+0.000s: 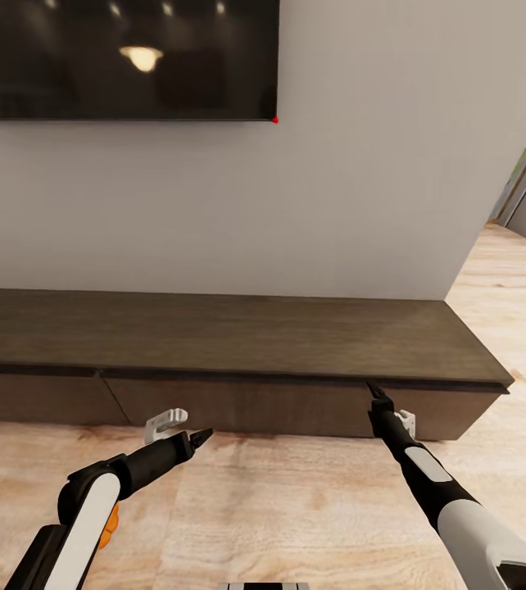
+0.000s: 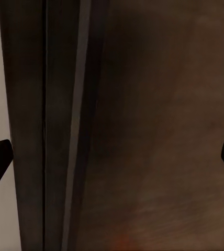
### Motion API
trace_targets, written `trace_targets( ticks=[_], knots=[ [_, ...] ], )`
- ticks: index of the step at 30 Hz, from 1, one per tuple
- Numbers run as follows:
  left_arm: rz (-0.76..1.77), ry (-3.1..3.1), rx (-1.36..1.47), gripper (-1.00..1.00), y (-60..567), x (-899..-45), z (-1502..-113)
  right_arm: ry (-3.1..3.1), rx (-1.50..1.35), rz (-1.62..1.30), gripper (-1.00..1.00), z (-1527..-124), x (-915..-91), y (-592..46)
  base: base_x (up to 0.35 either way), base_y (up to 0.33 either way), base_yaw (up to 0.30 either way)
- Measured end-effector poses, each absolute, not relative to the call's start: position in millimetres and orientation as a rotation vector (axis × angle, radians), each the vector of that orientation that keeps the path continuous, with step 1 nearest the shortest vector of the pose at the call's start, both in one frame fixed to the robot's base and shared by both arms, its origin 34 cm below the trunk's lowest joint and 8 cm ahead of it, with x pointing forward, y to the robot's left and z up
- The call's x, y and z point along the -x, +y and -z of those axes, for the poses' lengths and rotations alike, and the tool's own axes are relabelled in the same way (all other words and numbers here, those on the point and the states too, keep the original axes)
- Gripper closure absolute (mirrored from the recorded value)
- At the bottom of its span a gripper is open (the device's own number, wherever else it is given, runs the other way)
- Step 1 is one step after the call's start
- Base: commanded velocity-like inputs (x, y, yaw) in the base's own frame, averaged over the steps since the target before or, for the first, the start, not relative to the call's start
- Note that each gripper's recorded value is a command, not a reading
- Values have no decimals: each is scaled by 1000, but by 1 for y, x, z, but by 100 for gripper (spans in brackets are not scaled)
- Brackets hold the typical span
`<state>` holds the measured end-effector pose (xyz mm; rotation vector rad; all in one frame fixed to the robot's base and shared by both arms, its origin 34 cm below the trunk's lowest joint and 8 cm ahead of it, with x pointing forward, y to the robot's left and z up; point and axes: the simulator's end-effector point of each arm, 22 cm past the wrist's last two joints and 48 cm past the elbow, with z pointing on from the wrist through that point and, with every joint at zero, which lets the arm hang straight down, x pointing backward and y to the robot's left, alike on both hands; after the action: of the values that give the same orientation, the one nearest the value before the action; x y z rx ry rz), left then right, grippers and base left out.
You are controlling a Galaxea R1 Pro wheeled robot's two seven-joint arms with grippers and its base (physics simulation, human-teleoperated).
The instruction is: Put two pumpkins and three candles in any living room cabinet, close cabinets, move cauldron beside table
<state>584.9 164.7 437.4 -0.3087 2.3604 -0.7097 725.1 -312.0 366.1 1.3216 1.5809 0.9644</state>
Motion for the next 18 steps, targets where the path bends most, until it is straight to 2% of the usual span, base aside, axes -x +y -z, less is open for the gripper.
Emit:
trace_targets(
  ticks=[18],
  knots=[
    [708,2362,308,-100,165,-585,-437,1581,-1322,-964,-100,-366,-725,-312,16,0,0]
  ],
)
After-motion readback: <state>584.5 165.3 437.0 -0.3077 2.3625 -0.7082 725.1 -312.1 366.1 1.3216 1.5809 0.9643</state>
